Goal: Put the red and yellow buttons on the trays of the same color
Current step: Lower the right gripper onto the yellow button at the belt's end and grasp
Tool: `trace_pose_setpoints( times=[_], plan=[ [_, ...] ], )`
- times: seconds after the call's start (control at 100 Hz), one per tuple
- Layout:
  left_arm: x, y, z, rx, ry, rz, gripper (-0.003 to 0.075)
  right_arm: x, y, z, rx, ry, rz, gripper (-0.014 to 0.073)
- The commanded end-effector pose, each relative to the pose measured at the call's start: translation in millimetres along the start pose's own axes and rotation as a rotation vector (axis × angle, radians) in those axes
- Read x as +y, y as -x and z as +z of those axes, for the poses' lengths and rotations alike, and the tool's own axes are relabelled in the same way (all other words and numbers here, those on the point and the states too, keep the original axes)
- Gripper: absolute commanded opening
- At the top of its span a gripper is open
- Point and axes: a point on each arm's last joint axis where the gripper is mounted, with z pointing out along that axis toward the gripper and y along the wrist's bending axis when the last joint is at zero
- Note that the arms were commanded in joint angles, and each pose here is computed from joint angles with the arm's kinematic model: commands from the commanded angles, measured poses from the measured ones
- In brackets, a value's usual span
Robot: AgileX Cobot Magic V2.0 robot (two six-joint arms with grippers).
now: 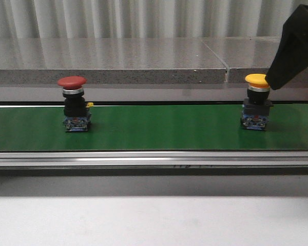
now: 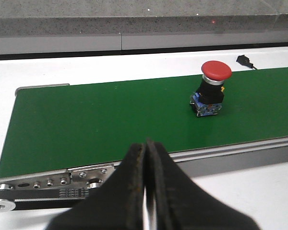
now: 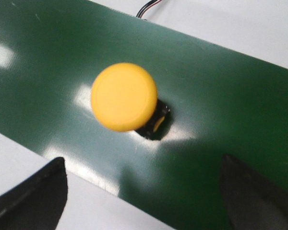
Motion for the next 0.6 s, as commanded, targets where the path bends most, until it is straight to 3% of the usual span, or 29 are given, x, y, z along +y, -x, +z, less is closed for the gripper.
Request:
trace_pose_setpoints(
  times=[0.0,0.35,0.44,0.59],
  plan=[
    [-0.9,14.9,-3.3,-0.098,-0.003,-0.014,-0.002,-0.6,18.4,-4.8,-0.085,-0.007,-0.003,0.0634],
    [-0.7,15.2,-3.3,-0.102,-0.002,-0.012,-0.002,-12.5,33.1,23.3,-0.071,-0.025,0.006,0.0617],
    [-0.7,15.2,-3.3,-0.102,-0.002,-0.012,-0.002,-13.5,32.3,27.0,-0.059,-0.023,0.009,0.0512],
    [-0.7,15.2,-3.3,-0.102,-0.002,-0.012,-0.002,-13.6,32.0,27.7,-0.055,-0.022,0.009,0.0229]
  ],
)
